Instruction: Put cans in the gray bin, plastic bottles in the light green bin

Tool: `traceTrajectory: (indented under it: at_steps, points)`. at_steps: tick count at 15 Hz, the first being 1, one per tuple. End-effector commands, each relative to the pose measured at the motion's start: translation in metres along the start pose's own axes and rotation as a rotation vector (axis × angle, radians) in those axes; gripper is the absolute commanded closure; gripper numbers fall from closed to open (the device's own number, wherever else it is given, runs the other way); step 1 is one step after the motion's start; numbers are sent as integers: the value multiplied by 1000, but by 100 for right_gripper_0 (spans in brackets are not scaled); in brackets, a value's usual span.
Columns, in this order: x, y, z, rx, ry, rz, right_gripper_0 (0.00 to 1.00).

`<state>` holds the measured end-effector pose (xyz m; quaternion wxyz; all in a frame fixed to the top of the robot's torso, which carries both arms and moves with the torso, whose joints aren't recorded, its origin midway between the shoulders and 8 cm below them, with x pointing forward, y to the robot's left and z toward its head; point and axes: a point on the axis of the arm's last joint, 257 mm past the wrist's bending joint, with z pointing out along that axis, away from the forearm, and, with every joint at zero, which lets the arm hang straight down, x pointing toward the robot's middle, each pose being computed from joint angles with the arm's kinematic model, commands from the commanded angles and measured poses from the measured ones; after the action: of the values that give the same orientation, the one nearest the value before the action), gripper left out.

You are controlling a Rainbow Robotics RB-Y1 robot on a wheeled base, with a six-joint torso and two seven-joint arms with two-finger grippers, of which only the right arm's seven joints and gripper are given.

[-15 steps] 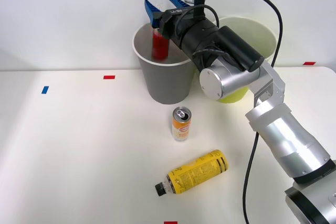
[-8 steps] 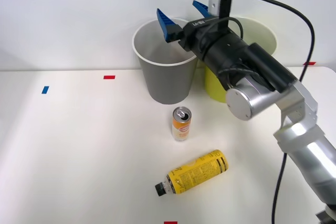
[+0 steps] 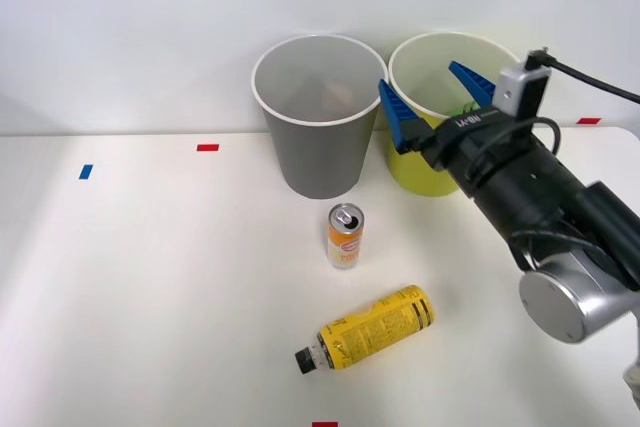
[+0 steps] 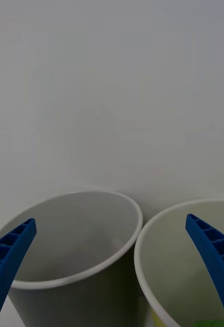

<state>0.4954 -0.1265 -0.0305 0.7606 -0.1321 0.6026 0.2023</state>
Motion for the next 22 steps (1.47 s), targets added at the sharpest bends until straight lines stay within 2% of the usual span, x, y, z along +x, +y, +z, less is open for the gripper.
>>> traceTrajectory:
  at_steps: [1, 5, 13, 18, 22]
  points:
    - [4, -18, -44, 64, 14, -6, 0]
    - [36, -35, -101, 152, 27, 40, 0]
    - [107, -45, -184, 277, 199, 102, 0]
    - [129, -46, -216, 371, 241, 149, 0]
    - [142, -44, -235, 413, 280, 135, 0]
